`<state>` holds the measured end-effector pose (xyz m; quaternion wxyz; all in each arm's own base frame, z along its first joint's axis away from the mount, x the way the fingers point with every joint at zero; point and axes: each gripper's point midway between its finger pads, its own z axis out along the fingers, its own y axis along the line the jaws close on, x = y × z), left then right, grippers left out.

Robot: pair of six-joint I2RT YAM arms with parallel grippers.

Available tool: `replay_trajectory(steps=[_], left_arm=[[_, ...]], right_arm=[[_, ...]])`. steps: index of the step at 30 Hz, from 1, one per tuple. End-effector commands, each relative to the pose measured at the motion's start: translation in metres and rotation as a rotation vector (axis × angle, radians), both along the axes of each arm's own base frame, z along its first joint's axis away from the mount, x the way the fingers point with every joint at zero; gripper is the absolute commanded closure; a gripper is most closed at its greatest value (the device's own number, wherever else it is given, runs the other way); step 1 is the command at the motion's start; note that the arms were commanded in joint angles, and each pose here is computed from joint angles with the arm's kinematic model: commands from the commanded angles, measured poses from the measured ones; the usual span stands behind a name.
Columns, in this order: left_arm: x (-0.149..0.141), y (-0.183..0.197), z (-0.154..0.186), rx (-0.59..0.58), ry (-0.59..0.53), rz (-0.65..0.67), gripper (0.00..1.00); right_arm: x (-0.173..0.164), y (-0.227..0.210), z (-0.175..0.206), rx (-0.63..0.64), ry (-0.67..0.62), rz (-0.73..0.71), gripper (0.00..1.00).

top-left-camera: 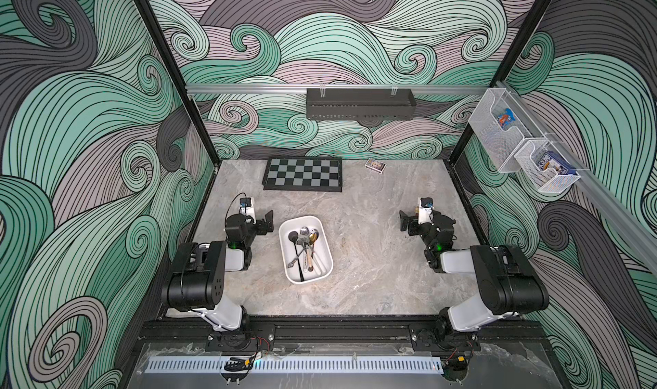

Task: Put the spoon into the storage box
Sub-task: Reset both arms

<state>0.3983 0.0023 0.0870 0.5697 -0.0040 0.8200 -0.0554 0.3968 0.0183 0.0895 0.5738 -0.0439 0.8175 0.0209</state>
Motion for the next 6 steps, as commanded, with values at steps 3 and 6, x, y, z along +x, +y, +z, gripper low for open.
replay_trajectory(steps=[3,6], left_arm=[[0.0052,-0.0039,0.0054,0.004,-0.016,-0.025,0.02],[0.0049,-0.0039,0.0051,0.004,-0.015,-0.025,0.01]], right_arm=[[0.0042,0.0037,0.0022,0.005,0.002,0.028,0.01],[0.0015,0.0055,0.0051,0.005,-0.020,0.036,0.01]])
